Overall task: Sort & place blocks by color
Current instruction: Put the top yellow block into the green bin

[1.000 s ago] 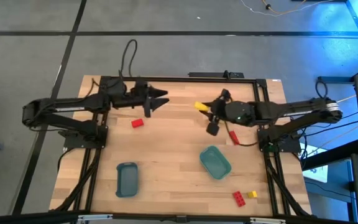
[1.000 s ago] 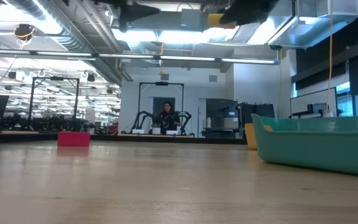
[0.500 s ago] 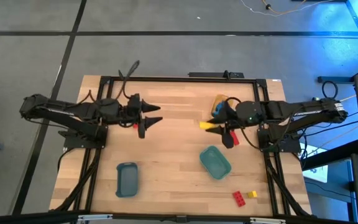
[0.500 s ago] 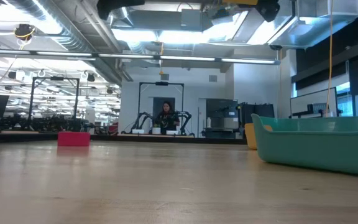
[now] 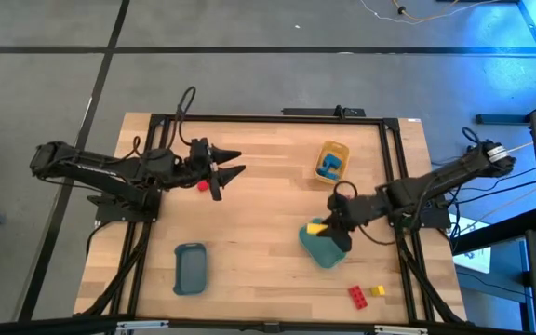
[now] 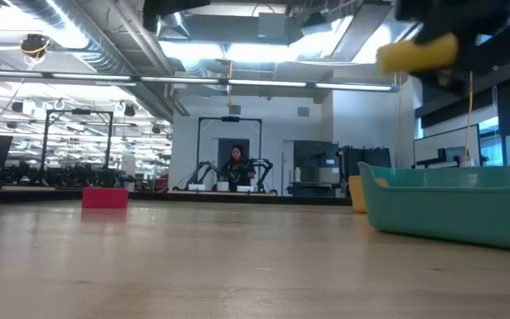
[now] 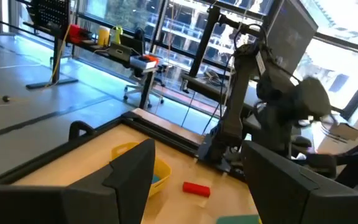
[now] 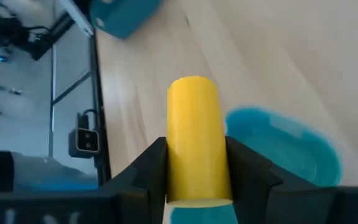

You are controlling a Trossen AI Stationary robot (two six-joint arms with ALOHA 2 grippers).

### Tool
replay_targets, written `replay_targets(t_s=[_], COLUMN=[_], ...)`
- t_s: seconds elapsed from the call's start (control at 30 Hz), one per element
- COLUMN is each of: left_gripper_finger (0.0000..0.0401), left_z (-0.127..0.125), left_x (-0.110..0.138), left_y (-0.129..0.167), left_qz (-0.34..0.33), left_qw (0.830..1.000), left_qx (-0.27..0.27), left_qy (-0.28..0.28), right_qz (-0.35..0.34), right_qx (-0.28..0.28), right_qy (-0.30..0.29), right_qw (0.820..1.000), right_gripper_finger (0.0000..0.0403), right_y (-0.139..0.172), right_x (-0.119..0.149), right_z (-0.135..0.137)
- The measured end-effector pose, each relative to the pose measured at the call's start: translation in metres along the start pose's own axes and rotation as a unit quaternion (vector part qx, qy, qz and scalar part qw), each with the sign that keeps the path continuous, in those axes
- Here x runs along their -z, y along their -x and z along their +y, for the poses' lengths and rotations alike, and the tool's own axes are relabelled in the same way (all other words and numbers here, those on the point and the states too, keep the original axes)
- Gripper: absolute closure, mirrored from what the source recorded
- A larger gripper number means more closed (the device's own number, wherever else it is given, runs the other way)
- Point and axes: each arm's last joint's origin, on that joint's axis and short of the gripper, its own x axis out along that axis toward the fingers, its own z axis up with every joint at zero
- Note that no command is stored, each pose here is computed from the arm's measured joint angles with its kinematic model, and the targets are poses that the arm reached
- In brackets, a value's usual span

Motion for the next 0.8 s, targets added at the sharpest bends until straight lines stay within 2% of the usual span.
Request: replay_targets(t_s=[0.13, 0.4, 0.6, 0.8], left_gripper_finger=[0.0170, 0.0170, 0.0170, 0.0170], left_z=[0.002, 0.003, 0.003, 0.003], left_x=[-0.003, -0.004, -0.004, -0.003], left_y=[-0.002, -0.002, -0.002, -0.002], left_qz=[-0.007, -0.008, -0.008, -0.008], left_qw=[1.000, 1.000, 1.000, 1.000], left_qx=[0.014, 0.018, 0.017, 0.013], left_qy=[0.004, 0.004, 0.004, 0.003], right_qz=[0.012, 0.047, 0.068, 0.076], right_qx=[0.029, 0.095, 0.138, 0.159], right_qy=[-0.052, -0.097, -0.102, -0.089], right_qw=[0.998, 0.990, 0.983, 0.980], right_gripper_finger=[0.0275, 0.0275, 0.0275, 0.0252], right_y=[-0.010, -0.040, -0.059, -0.063], right_x=[0.023, 0.044, 0.053, 0.053], right_z=[0.000, -0.005, -0.014, -0.020])
